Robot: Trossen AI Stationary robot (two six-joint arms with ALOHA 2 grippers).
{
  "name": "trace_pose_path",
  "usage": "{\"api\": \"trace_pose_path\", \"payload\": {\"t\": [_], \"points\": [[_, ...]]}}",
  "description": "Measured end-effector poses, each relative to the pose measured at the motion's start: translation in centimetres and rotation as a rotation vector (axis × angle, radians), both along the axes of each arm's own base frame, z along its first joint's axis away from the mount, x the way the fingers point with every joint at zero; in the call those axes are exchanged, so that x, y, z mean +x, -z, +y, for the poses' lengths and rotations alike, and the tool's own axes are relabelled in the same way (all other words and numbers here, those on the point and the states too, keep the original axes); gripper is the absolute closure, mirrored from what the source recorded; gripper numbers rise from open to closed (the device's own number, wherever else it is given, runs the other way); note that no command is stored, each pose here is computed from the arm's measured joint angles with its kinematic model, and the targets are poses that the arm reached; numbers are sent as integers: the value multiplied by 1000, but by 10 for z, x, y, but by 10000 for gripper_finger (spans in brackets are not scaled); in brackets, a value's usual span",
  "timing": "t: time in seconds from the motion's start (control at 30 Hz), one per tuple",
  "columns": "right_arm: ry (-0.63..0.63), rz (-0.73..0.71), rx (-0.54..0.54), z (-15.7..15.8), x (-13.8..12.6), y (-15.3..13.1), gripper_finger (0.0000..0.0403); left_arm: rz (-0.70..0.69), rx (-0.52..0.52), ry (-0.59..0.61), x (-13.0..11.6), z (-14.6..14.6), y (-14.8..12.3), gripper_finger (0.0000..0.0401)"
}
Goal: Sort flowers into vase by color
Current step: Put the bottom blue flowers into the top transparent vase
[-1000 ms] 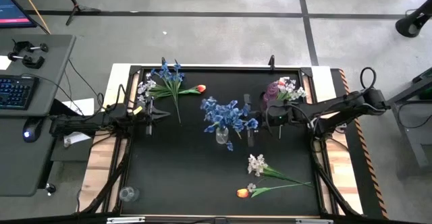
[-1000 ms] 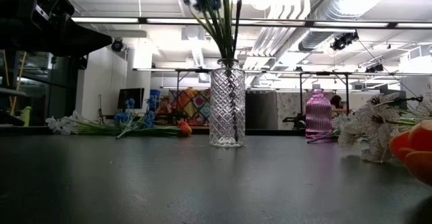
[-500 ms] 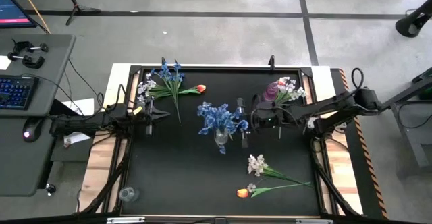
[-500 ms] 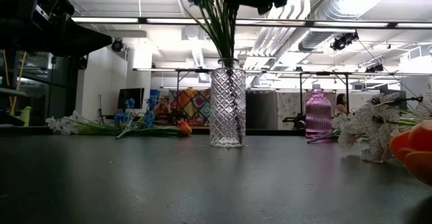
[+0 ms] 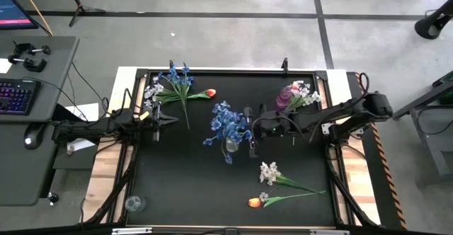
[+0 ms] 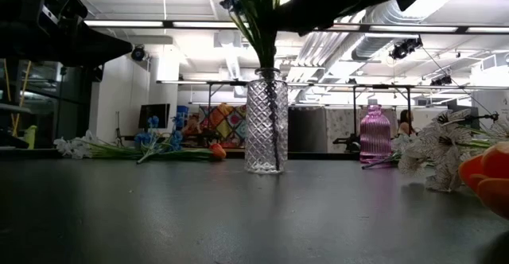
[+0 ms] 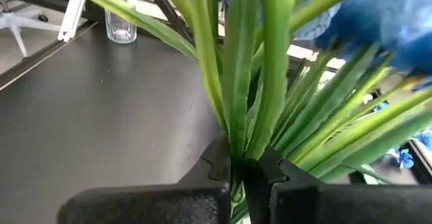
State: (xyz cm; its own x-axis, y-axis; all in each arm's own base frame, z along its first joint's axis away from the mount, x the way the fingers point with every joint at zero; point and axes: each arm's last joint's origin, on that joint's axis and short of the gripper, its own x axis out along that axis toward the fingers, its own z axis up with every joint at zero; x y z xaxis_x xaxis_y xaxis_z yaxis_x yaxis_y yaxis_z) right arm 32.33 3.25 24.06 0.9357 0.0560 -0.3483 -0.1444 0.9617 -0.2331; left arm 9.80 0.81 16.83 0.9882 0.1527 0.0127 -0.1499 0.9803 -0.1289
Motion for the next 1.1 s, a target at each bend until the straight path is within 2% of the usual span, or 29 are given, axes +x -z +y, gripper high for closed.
{"api": "trace_pose_path", "payload": {"t": [0.57, 0.93, 1.03, 1.1], "points": [[46, 87, 28, -11, -1, 9, 403, 0, 0, 0, 0, 0, 0, 400], [94, 98, 132, -11, -1, 10, 402, 0, 0, 0, 0, 0, 0, 400], [106, 98, 162, -11, -1, 10, 390, 0, 0, 0, 0, 0, 0, 400], [112, 94, 177, -11, -1, 10, 369, 0, 0, 0, 0, 0, 0, 400]]}}
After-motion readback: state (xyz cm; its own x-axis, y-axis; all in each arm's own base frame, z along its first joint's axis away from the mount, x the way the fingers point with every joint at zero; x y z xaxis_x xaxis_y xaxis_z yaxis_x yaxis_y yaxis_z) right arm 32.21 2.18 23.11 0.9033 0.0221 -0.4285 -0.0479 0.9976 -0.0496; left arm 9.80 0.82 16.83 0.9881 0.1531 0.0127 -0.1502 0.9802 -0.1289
